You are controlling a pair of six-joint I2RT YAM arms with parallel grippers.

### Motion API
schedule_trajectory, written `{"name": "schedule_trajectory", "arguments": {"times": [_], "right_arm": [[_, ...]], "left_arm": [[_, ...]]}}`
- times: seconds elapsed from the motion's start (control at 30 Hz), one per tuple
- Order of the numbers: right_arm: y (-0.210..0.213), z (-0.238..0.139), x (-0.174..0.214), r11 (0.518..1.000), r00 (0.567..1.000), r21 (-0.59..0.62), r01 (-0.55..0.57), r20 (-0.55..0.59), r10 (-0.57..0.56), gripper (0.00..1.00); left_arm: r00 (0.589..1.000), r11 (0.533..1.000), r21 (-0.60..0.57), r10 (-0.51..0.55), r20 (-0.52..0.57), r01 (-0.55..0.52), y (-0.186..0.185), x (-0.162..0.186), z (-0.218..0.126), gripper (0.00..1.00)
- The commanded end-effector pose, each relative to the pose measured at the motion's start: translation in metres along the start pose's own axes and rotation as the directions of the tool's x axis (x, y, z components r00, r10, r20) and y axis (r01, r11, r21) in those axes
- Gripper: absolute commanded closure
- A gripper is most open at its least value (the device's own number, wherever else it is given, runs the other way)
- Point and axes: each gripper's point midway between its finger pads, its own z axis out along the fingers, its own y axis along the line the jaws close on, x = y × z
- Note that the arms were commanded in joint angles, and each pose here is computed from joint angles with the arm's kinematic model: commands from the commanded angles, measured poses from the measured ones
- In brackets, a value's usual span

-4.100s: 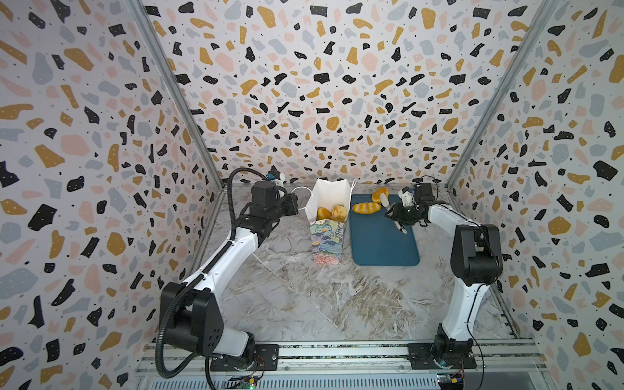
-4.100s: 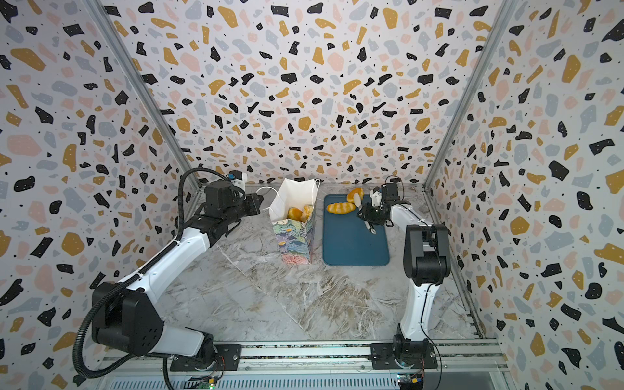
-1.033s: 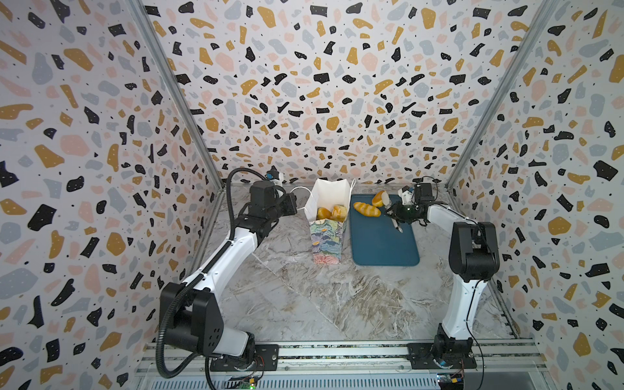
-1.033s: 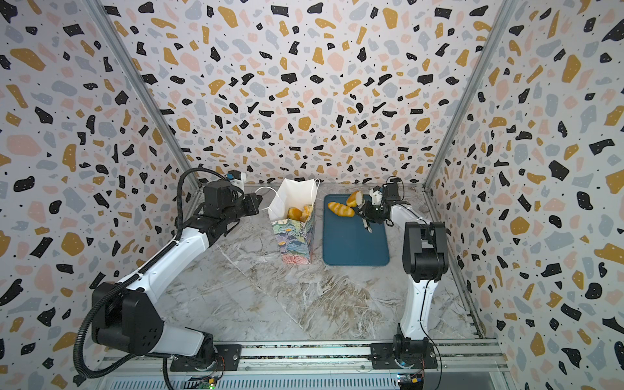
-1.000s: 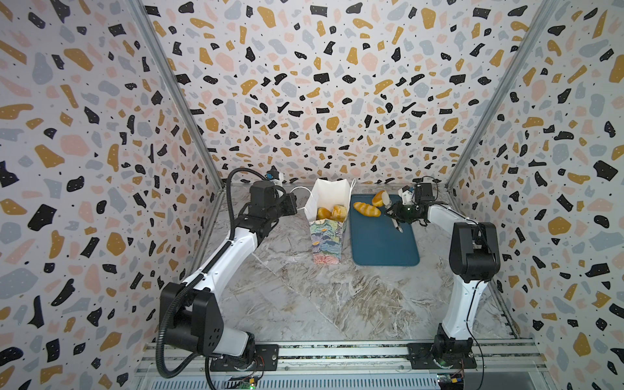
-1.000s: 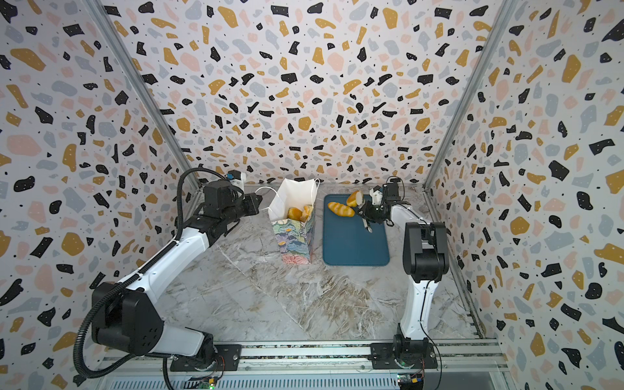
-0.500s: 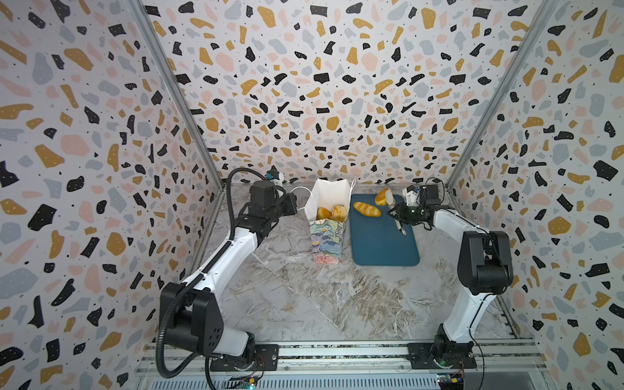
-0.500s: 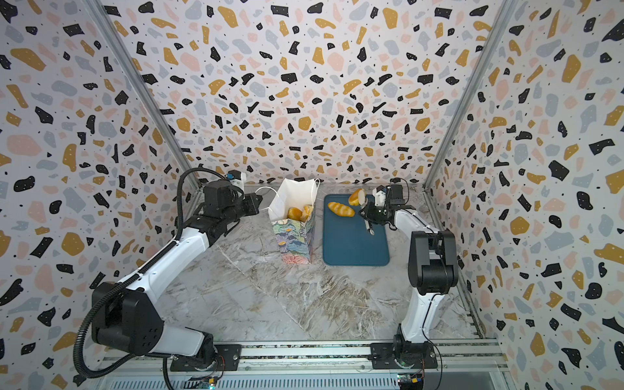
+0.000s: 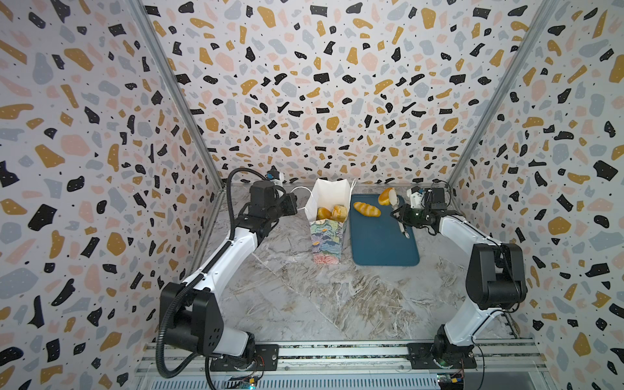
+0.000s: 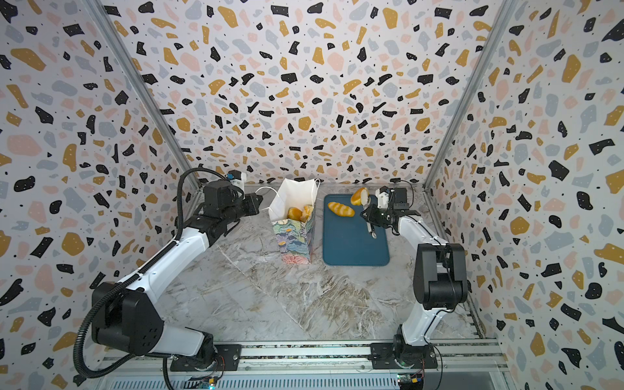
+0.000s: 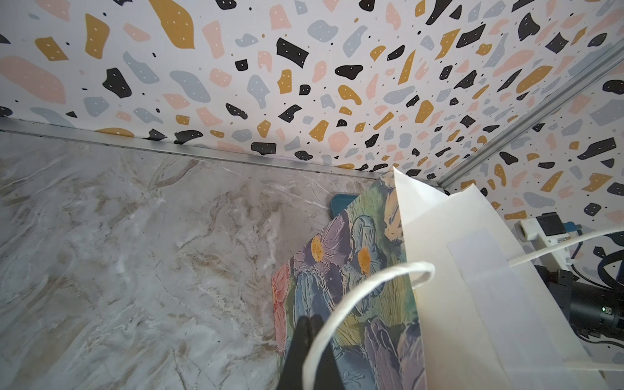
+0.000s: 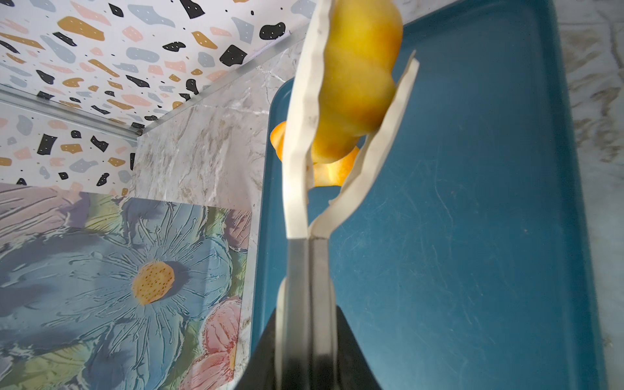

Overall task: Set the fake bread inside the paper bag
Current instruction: 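Lift the round bun with the tongs and carry it toward the bag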

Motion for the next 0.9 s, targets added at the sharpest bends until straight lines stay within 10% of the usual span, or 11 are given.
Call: {"name": "schedule_trajectory", "arguments": {"times": [0.0,0.87], "right_arm": [[0.024,-0.023,-0.02,0.998,0.995,-0.044,0.053,0.09,-0.049,0.94],[0.095,-0.079,-0.01,0.984,0.975,-0.077,0.16,0.169,-0.145,0.94]], "left_arm": [[0.999,1.0,0.022,0.002,0.036,-0.003,-0.006,-0.014,-0.002,1.0],[0.999,1.0,0.026,-0.001,0.04,0.0,-0.007,-0.015,-0.004,1.0]]}}
